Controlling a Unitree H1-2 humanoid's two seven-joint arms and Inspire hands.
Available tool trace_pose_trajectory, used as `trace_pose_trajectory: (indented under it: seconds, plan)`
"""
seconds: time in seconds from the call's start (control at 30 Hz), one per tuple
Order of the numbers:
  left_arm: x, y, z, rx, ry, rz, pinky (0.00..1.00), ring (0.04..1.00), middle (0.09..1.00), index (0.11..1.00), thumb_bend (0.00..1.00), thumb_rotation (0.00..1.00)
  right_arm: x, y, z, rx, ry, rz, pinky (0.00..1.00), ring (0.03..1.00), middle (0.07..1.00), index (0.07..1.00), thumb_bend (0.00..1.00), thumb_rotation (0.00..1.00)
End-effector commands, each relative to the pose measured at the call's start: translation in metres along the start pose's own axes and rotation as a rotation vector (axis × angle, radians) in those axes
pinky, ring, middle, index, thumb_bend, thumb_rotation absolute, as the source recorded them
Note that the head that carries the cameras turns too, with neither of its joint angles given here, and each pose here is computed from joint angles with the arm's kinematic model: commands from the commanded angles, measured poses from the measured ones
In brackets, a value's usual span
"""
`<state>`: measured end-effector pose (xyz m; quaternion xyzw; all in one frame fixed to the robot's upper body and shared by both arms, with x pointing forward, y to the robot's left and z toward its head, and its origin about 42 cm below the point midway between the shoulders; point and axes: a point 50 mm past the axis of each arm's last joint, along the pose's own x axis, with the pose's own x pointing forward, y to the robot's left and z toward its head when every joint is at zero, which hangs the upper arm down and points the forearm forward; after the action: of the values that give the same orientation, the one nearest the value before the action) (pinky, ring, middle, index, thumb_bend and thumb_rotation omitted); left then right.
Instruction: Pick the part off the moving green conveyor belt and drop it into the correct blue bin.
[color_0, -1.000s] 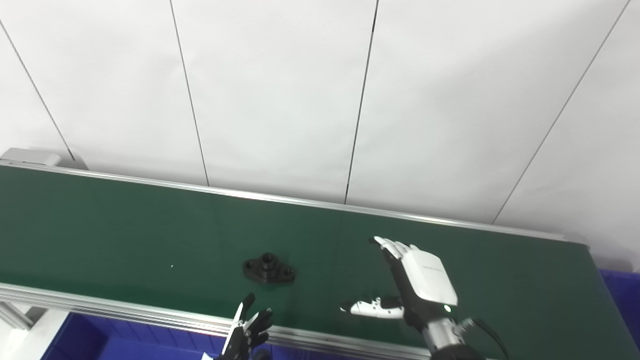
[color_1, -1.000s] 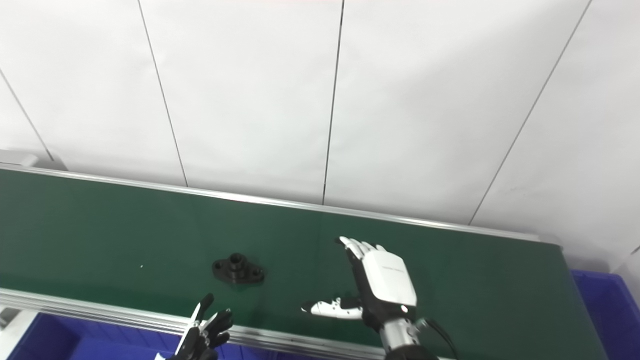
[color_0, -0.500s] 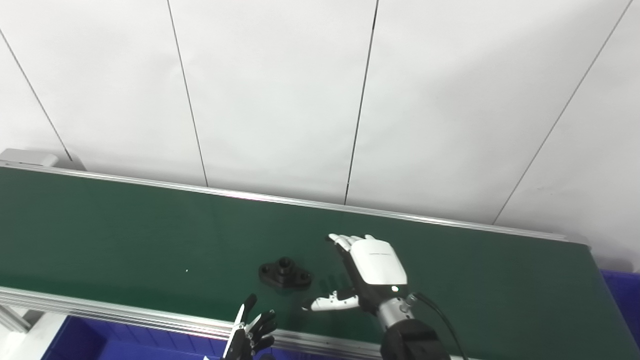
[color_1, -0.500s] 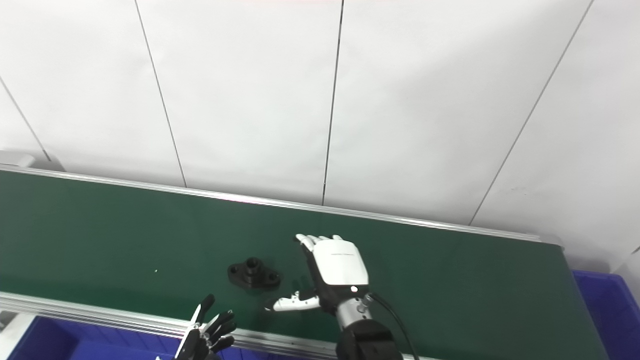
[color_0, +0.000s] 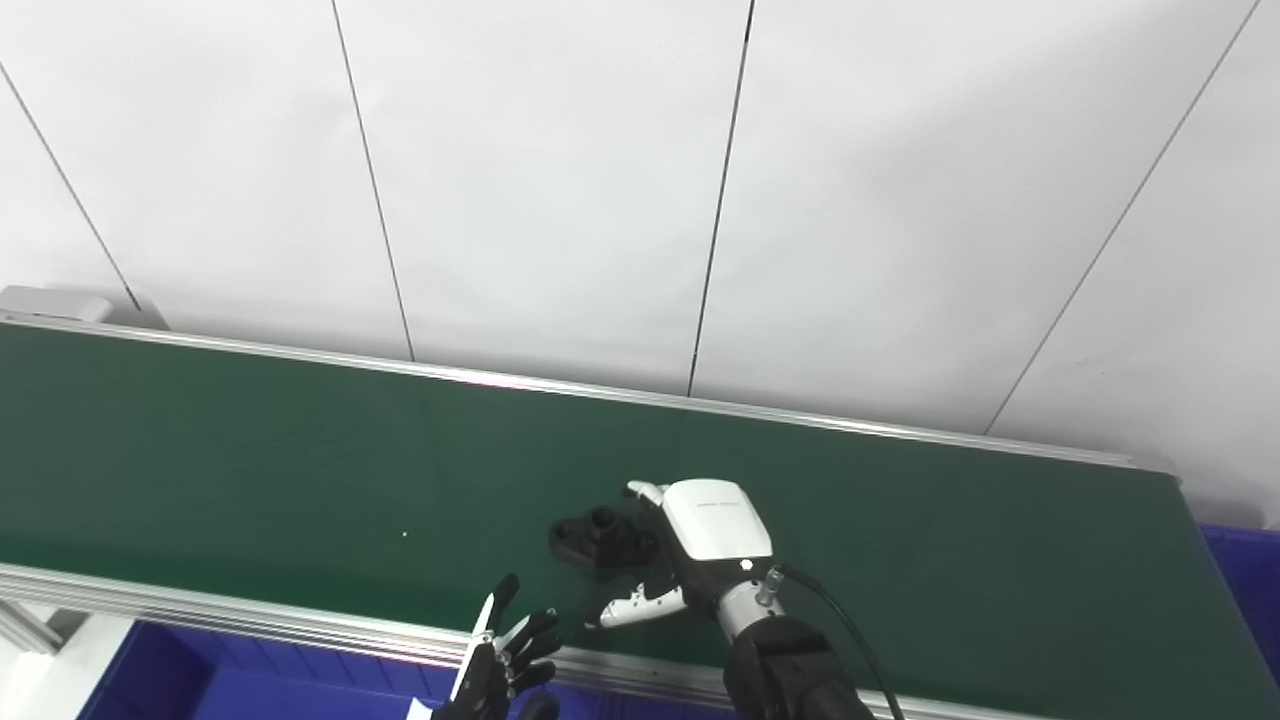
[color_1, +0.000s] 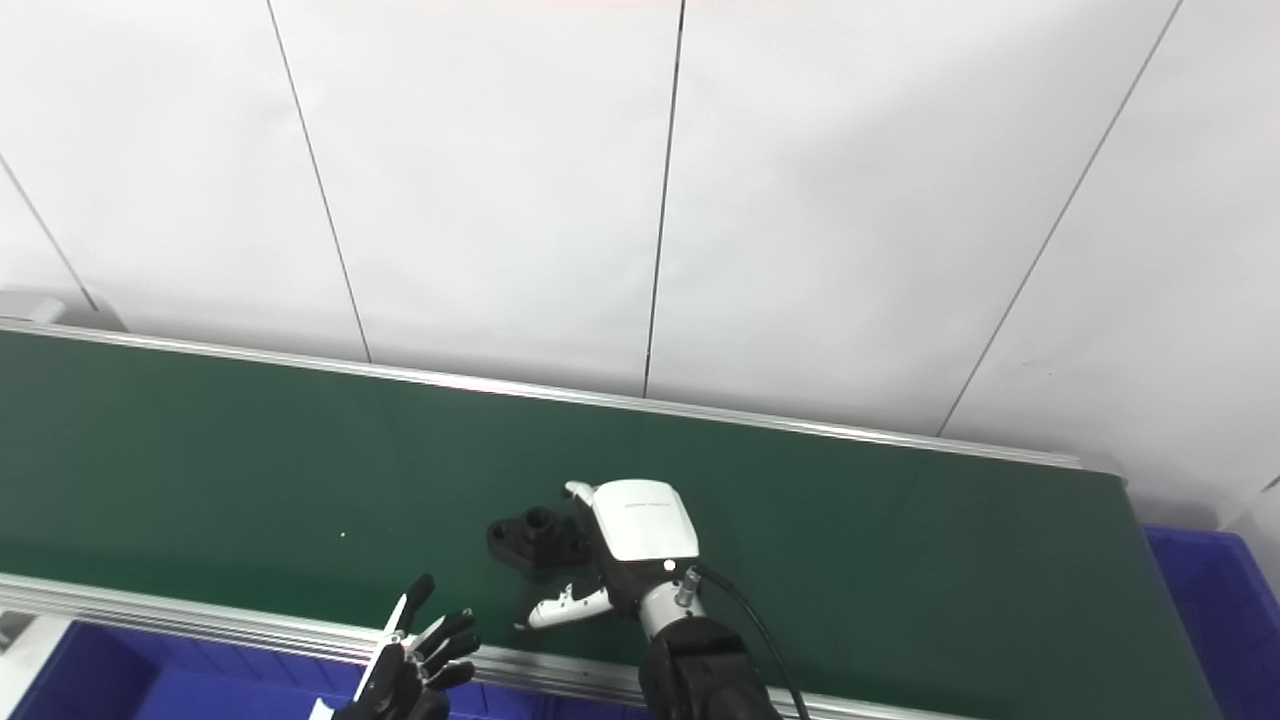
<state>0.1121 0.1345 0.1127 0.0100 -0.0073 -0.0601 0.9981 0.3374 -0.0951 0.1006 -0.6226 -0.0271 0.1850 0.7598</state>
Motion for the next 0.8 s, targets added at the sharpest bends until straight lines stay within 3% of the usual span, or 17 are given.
trace_pose_trajectory:
  seconds: [0.0,0.27,0.33,0.4,0.43,0.5,0.57,0.77]
  plan:
    - [0.001,-0.01,0.013,-0.029,-0.045,0.019,0.78,0.825,0.863,0.978,0.52,0.82,0.011,-0.017,0.003,-0.019,-0.003,-0.051,0.75,0.786,0.818,0.852,0.98,0.6]
    - [0.0,-0.013,0.015,-0.033,-0.041,0.014,0.77,0.823,0.864,0.98,0.5,0.81,0.017,-0.005,-0.002,-0.001,0.037,-0.028,0.56,0.658,0.753,0.83,0.93,0.57]
    - [-0.001,-0.013,0.016,-0.035,-0.042,0.015,0.77,0.823,0.863,0.979,0.51,0.81,0.018,-0.004,0.0,0.022,0.016,-0.054,0.43,0.512,0.656,0.802,0.88,0.5]
    - [-0.001,-0.014,0.016,-0.037,-0.044,0.015,0.77,0.821,0.86,0.979,0.51,0.8,0.018,-0.002,0.001,0.048,-0.008,-0.078,0.26,0.334,0.478,0.748,0.75,0.34]
    - [-0.001,-0.014,0.017,-0.039,-0.045,0.015,0.77,0.821,0.86,0.979,0.51,0.8,0.019,-0.001,0.001,0.055,-0.014,-0.082,0.23,0.302,0.446,0.736,0.73,0.31]
    - [-0.001,-0.014,0.017,-0.043,-0.046,0.014,0.77,0.82,0.86,0.98,0.5,0.8,0.02,0.0,0.002,0.057,-0.017,-0.082,0.16,0.221,0.332,0.545,0.55,0.17]
    - [-0.001,-0.014,0.017,-0.046,-0.045,0.012,0.77,0.821,0.86,0.982,0.5,0.79,0.02,0.001,0.002,0.055,-0.012,-0.077,0.13,0.194,0.291,0.498,0.51,0.13]
    - [0.0,-0.015,0.018,-0.042,-0.05,0.007,0.77,0.812,0.856,0.977,0.51,0.79,0.018,0.006,-0.002,0.034,0.02,-0.075,0.11,0.167,0.261,0.489,0.51,0.12]
